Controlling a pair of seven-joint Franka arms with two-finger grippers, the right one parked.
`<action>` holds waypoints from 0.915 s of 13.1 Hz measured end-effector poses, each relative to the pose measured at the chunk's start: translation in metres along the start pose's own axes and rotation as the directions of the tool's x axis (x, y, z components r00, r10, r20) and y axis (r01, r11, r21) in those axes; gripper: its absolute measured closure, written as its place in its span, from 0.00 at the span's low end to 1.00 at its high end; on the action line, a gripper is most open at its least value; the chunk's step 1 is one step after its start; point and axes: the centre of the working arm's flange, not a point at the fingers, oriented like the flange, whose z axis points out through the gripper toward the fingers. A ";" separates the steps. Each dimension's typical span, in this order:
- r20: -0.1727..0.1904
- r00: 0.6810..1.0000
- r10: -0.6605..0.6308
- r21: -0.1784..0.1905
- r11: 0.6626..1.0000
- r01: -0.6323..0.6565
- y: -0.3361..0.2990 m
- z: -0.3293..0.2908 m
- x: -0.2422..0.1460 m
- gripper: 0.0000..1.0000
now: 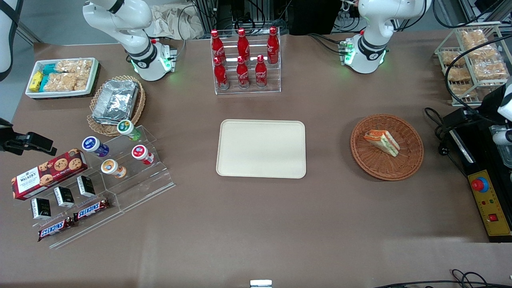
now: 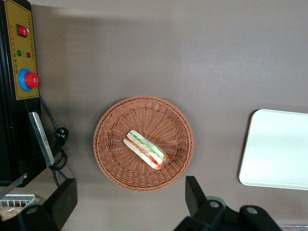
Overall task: Place sandwich from basket to tray
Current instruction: 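Move the left gripper down over the wrapped sandwich in the wicker basket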
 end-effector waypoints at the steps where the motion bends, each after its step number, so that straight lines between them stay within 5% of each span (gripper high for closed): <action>1: 0.000 1.000 0.000 0.000 1.000 0.000 0.000 0.000 0.000 0.00; 3: 0.001 1.000 -0.020 0.000 1.000 0.020 0.000 0.000 0.000 0.00; 6: 0.012 0.972 -0.237 0.004 0.972 0.237 0.007 0.003 0.000 0.00; 12: 0.062 0.756 -0.652 0.067 0.759 0.648 0.030 0.040 -0.020 0.00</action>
